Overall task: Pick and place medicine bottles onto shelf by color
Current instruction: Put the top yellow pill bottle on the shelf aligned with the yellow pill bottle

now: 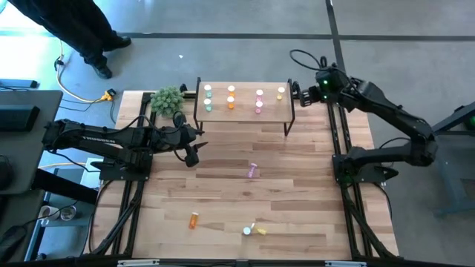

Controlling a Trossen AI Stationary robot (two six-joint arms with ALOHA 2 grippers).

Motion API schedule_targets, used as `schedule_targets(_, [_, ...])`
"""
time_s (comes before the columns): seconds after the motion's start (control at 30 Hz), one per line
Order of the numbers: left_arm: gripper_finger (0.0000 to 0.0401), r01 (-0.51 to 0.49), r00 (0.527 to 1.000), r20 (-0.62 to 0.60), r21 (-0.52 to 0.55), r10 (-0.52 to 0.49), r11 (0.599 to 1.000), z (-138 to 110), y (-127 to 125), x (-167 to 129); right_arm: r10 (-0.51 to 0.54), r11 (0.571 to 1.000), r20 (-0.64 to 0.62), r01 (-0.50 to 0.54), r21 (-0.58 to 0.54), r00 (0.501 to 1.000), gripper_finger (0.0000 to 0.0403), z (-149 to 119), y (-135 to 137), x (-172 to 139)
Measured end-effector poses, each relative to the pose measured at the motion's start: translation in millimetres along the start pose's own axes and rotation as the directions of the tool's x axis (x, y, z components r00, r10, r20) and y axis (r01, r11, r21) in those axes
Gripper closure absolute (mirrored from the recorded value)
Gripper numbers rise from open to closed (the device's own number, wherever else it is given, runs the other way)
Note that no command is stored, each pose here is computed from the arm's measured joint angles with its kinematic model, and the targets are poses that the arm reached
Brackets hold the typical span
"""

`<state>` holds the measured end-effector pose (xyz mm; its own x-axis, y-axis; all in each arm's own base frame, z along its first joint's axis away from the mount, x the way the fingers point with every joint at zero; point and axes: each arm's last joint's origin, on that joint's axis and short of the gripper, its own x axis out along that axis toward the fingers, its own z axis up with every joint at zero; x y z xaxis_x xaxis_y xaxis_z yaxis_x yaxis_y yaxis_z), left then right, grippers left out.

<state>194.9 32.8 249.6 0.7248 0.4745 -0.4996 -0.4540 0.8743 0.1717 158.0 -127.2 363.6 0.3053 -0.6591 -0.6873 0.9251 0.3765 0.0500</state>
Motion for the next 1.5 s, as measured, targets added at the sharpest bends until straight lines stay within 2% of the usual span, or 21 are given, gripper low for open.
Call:
schedule_targets(0.4, [0.0210, 0.001, 1.000, 0.000, 0.000, -0.001, 1.000, 0, 0, 0, 0.108, 0.983, -0.066, -0.116, -0.140, 0.992, 0.0302, 11, 43, 11])
schedule_targets(0.73, [0.0210, 0.001, 1.000, 0.000, 0.000, -0.001, 1.000, 0, 0, 0, 0.144, 0.958, -0.142, -0.174, -0.227, 0.979, 0.0302, 11, 78, 30])
schedule_targets(1.0, [0.0210, 0.000, 1.000, 0.000, 0.000, 0.000, 1.000, 0, 0, 0, 0.126, 0.946, -0.211, -0.182, -0.268, 0.969, 0.0302, 6, 89, 52])
schedule_targets(1.5, [0.0210, 0.001, 1.000, 0.000, 0.000, -0.001, 1.000, 0, 0, 0, 0.117, 0.947, -0.252, -0.184, -0.262, 0.961, 0.0302, 3, 92, 65])
